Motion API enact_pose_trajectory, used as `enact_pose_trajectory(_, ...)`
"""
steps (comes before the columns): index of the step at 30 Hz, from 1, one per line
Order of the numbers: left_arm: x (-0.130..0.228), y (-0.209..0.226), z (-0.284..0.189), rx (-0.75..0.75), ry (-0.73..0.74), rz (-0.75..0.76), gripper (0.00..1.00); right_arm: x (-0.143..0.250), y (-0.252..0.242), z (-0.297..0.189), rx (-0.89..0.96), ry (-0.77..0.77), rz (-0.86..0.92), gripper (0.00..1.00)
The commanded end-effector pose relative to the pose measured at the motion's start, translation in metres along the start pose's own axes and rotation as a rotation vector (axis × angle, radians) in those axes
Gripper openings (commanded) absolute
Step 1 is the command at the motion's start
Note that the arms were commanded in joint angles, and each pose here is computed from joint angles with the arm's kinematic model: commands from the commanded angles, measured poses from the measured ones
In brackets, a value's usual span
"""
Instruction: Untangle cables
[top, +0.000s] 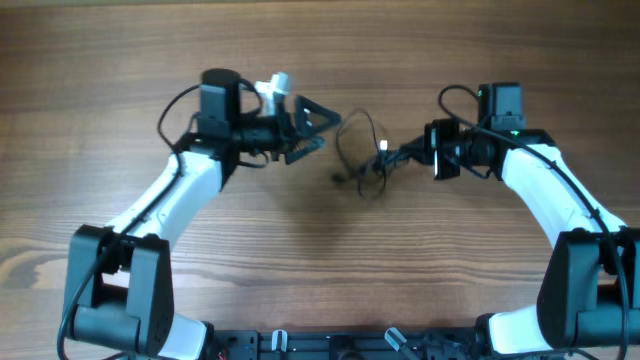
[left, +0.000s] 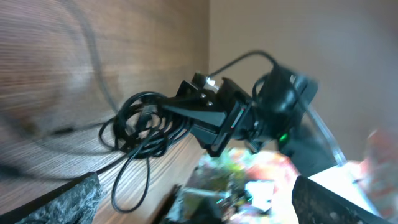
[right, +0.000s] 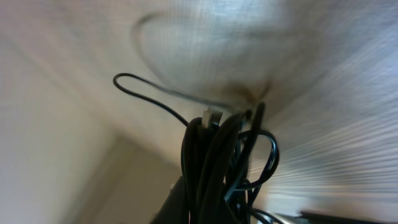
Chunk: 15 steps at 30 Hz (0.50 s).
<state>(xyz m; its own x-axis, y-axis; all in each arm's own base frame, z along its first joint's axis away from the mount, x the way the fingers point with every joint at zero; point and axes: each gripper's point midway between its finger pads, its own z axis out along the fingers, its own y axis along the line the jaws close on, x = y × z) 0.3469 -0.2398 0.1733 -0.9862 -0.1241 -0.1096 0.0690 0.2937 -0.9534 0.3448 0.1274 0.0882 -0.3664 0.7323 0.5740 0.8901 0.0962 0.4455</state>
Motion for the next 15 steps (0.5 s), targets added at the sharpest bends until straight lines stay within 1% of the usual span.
enact_pose_trajectory(1, 0.005, 0.008, 0.033, -0.131, -0.047, 0.234, 1.0, 0.008, -0.009, 0.005, 0.052, -0.029, -0.118, 0.04)
enact_pose_trajectory(3, 0.018, 0.012, 0.056, -0.21, -0.044, 0.358, 0.97, 0.016, -0.011, 0.01, 0.063, -0.017, -0.133, 0.04)
enact_pose_trajectory(5, 0.031, 0.03, 0.077, -0.397, -0.065, 0.514, 0.92, 0.017, -0.012, 0.011, 0.066, -0.014, -0.148, 0.04)
enact_pose_trajectory(7, 0.044, 0.042, 0.088, -0.542, -0.061, 0.661, 0.87, 0.018, -0.011, 0.011, 0.066, -0.013, -0.154, 0.04)
enact_pose_trajectory(8, 0.051, 0.044, 0.092, -0.594, -0.05, 0.731, 0.77, 0.018, -0.011, 0.011, 0.066, -0.013, -0.154, 0.04)
enact_pose_trajectory(9, 0.053, 0.05, 0.091, -0.659, -0.06, 0.756, 0.71, 0.018, -0.011, 0.011, 0.066, -0.013, -0.154, 0.04)
enact_pose_trajectory(11, 0.053, 0.069, 0.077, -0.836, -0.085, 0.779, 0.39, 0.02, -0.011, 0.011, 0.064, 0.002, -0.172, 0.04)
enact_pose_trajectory(12, 0.054, 0.072, 0.074, -0.861, -0.081, 0.778, 0.37, 0.023, -0.011, 0.011, 0.062, 0.02, -0.184, 0.04)
enact_pose_trajectory(15, 0.053, 0.071, 0.074, -0.856, -0.085, 0.78, 0.37, 0.029, -0.011, 0.011, 0.056, 0.056, -0.222, 0.04)
